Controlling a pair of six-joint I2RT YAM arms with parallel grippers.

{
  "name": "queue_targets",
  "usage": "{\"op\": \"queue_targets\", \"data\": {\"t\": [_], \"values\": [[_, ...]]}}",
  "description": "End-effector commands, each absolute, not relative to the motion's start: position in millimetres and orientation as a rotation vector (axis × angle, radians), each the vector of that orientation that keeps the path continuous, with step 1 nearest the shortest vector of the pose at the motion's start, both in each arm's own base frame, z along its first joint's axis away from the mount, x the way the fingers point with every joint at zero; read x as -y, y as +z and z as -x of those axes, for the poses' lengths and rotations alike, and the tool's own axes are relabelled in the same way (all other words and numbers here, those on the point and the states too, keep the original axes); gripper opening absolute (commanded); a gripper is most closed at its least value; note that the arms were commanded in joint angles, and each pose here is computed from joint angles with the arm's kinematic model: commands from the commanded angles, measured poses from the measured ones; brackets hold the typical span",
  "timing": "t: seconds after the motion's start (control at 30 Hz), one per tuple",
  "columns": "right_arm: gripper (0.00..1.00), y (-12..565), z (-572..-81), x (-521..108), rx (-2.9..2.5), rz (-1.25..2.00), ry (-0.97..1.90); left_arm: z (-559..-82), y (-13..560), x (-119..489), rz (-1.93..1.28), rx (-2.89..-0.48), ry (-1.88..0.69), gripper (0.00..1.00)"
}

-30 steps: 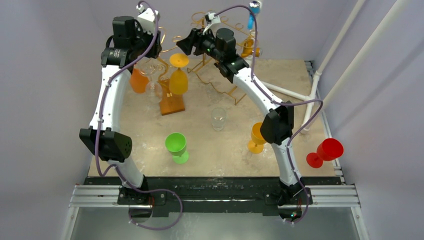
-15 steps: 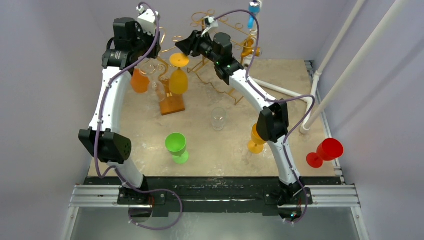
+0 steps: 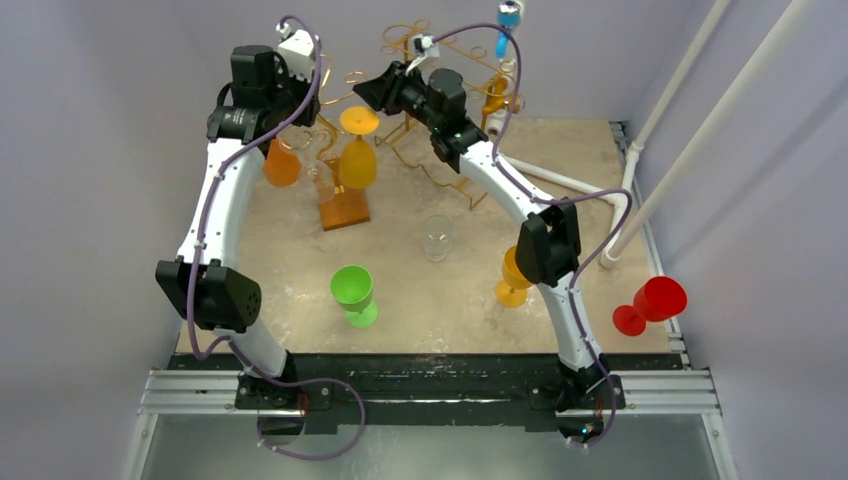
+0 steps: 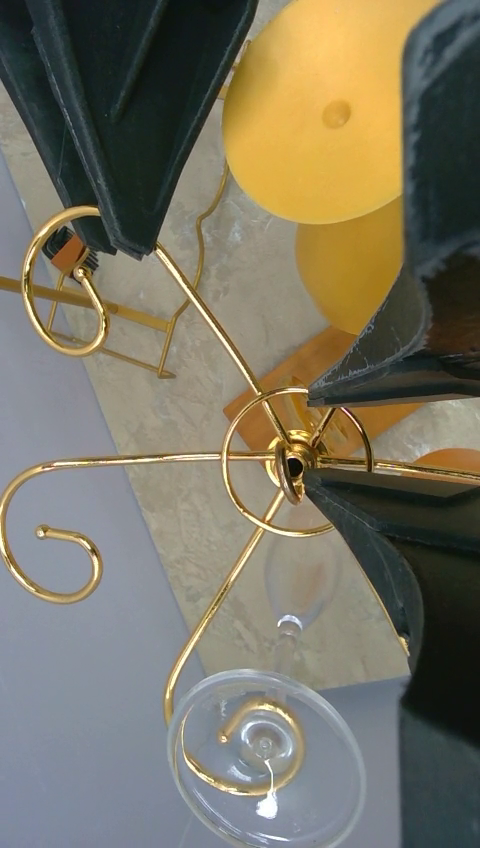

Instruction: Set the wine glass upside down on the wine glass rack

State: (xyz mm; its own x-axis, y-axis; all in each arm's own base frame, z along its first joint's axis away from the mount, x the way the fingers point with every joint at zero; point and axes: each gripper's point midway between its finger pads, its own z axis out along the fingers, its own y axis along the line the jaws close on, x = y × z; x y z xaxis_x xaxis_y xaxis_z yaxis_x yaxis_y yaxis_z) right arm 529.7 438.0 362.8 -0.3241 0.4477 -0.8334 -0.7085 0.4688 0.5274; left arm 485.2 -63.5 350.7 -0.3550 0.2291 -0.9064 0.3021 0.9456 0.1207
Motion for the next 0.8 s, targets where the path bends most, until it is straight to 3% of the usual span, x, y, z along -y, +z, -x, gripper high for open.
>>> {"op": "queue_targets", "data": {"t": [0.0, 0.23, 0.77], "values": [[0.22, 393, -513, -432, -1.45, 0.253, 1.147, -491, 358, 65, -0.377, -1.932, -0.072, 0.32], [0.13, 392, -500, -433, -1.483, 0.241, 1.116, -499, 369, 64, -0.366, -1.914, -0.065, 0.31], [0.07, 371, -460, -453, -1.591, 0.253, 1.104, -510, 369, 65, -0.38, -1.919, -0.058, 0.28]]}}
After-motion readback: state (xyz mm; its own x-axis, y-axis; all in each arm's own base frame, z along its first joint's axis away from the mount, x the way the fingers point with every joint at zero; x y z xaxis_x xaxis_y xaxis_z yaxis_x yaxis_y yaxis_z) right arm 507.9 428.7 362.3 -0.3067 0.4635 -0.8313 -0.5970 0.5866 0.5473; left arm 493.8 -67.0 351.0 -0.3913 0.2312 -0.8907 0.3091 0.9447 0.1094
